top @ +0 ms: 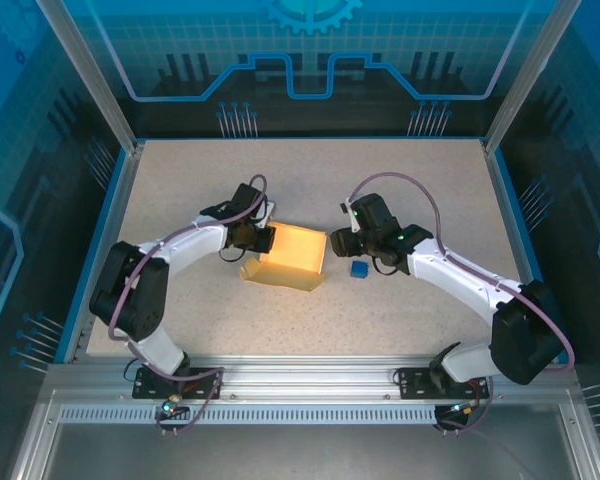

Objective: Fold the paper box

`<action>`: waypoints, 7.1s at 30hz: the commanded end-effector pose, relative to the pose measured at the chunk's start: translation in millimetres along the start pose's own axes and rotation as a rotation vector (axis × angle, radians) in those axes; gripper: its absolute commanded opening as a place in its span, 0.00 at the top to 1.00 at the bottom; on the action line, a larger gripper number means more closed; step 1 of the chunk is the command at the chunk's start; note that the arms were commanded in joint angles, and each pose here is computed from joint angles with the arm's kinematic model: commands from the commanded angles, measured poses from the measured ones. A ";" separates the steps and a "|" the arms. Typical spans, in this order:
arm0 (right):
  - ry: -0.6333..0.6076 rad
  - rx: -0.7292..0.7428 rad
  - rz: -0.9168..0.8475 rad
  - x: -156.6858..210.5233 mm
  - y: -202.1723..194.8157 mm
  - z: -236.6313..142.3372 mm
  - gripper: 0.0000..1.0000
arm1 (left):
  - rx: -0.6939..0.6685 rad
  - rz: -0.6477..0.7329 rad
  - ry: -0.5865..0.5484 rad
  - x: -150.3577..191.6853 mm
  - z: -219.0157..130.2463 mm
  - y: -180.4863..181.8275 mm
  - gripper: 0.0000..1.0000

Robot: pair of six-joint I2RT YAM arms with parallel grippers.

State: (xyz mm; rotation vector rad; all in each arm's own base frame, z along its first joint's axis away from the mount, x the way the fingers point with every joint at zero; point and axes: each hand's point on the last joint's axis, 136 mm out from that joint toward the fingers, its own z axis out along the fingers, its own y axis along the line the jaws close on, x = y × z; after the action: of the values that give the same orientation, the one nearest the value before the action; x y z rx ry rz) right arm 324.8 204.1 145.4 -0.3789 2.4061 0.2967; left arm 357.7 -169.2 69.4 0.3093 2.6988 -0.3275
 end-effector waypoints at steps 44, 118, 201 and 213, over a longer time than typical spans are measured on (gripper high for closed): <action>0.048 0.092 0.063 31.9 -32.4 5.7 0.40 | 0.116 0.128 0.190 -57.3 44.3 -26.7 0.52; 0.206 -0.466 0.242 45.1 61.5 60.7 0.37 | 0.228 -0.365 -0.344 -12.3 10.7 1.1 0.39; 0.466 -0.263 -0.657 29.3 -10.0 134.7 0.83 | 0.180 -0.213 -0.518 -61.6 -68.0 11.8 0.38; 0.473 -0.090 -0.709 37.8 -26.6 142.4 0.89 | 0.177 -0.213 -0.511 -57.7 -66.0 12.7 0.38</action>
State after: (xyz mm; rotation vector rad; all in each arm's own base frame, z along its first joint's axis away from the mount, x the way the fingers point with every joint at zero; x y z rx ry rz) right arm 392.7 234.0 29.8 -1.4262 2.4556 0.1378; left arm 391.4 -152.9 144.5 -0.0322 2.2247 -0.6306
